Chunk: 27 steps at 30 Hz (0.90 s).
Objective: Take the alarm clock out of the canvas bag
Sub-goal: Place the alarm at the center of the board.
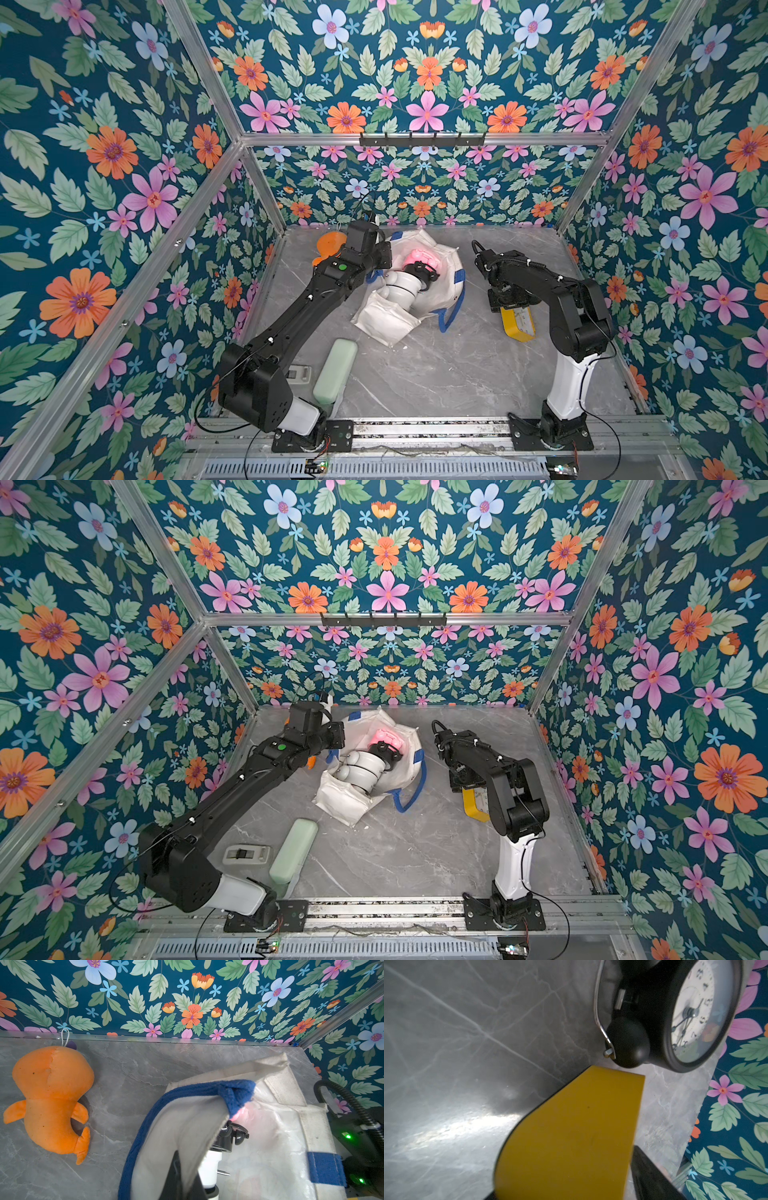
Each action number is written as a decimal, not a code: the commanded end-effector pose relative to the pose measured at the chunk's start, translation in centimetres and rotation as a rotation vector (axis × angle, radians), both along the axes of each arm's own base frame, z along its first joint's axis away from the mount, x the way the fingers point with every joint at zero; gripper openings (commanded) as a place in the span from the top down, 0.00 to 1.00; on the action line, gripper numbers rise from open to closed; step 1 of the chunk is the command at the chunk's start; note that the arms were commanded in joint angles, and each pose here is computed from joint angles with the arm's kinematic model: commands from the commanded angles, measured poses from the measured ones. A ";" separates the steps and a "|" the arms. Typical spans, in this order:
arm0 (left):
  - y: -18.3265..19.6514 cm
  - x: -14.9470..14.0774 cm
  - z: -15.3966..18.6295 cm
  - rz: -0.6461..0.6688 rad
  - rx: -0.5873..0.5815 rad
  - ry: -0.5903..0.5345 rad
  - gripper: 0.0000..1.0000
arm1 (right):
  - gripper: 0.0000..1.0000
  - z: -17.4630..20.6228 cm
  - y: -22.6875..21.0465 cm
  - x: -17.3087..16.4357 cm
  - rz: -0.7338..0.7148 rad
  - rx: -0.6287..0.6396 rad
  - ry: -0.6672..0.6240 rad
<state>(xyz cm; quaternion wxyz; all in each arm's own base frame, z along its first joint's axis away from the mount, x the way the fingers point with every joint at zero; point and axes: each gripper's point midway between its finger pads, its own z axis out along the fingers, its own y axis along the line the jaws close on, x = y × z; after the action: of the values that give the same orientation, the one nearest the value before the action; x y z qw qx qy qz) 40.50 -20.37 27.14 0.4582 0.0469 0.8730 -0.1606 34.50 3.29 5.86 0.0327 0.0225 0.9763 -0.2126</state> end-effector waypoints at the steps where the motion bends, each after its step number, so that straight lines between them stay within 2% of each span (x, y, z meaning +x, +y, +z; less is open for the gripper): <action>1: -0.3 0.0 1.1 -0.009 -0.029 -0.030 1.00 | 0.28 0.2 0.2 -0.5 -0.023 0.013 0.002; 19: -0.6 -0.2 0.5 -0.024 -0.042 -0.010 1.00 | 0.21 -1.1 0.1 -1.7 -0.040 0.016 0.021; 27: -1.2 -0.2 -0.1 -0.040 -0.056 0.016 1.00 | 0.14 -1.3 -0.4 -1.9 -0.047 0.006 0.018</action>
<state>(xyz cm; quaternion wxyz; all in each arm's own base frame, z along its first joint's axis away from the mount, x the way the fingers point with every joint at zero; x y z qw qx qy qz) 40.23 -20.74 26.19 0.4432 0.0464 0.8784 -0.1729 32.69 2.97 4.42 0.0174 0.0351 0.9762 -0.2132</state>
